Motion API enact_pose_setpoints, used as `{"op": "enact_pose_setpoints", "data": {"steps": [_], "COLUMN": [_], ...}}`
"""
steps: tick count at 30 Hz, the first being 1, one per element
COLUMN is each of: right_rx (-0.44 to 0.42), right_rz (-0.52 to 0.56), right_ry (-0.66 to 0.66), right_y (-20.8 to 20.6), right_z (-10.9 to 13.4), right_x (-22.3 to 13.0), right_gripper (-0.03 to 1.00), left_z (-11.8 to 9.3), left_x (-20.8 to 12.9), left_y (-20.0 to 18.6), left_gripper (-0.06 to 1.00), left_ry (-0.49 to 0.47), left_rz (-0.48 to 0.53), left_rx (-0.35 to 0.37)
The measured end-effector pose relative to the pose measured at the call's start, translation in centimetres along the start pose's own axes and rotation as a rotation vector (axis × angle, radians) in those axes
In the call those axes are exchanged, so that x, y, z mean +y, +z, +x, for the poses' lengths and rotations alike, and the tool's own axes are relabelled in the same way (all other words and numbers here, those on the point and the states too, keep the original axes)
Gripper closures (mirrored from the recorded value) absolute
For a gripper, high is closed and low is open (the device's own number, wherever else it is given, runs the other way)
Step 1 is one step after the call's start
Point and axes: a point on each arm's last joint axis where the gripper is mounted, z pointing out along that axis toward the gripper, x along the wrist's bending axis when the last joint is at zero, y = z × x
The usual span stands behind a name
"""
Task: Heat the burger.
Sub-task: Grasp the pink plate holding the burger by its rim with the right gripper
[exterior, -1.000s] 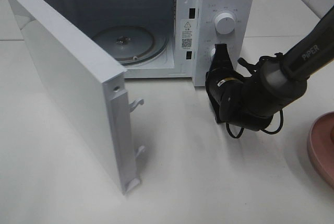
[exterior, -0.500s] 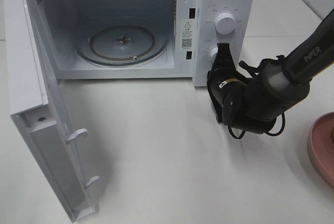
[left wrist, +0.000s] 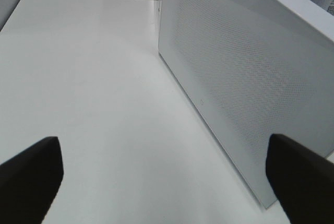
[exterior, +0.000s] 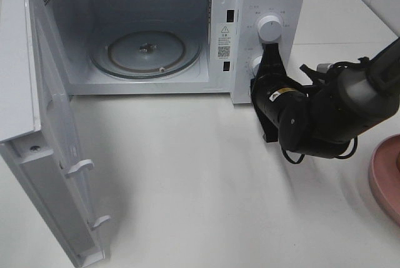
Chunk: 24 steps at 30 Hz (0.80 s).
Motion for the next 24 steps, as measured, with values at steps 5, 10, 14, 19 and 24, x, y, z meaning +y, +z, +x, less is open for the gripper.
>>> {"op": "enact_pose_setpoints", "data": {"steps": [5,10,14,19,24], "right_rx": [-0.044,-0.094,-0.101,-0.141,-0.192], "right_rz": [0.029,0.093,0.140,0.216,0.354], "right_ry": [-0.018,-0.120,-0.199,-0.380,-0.710], "right_y": [-1.2,-2.9,-3.8,-5.1,-6.8], "right_z": [0.1,0.5,1.3,2.3,2.9], "right_x": [0.2,0.3,0.2,0.0,-0.2], "right_gripper": [0.94,0.94,0.94,0.94,0.94], "left_z": [0.0,0.0,0.0,0.0,0.0], "left_x": [0.0,0.0,0.0,0.0,0.0], "left_y": [0.0,0.0,0.0,0.0,0.0], "left_gripper": [-0.03,-0.03,-0.03,-0.03,-0.03], "left_ry": [0.000,0.000,0.000,0.000,0.000], "left_rz": [0.000,0.000,0.000,0.000,0.000], "left_rx": [0.000,0.000,0.000,0.000,0.000]}}
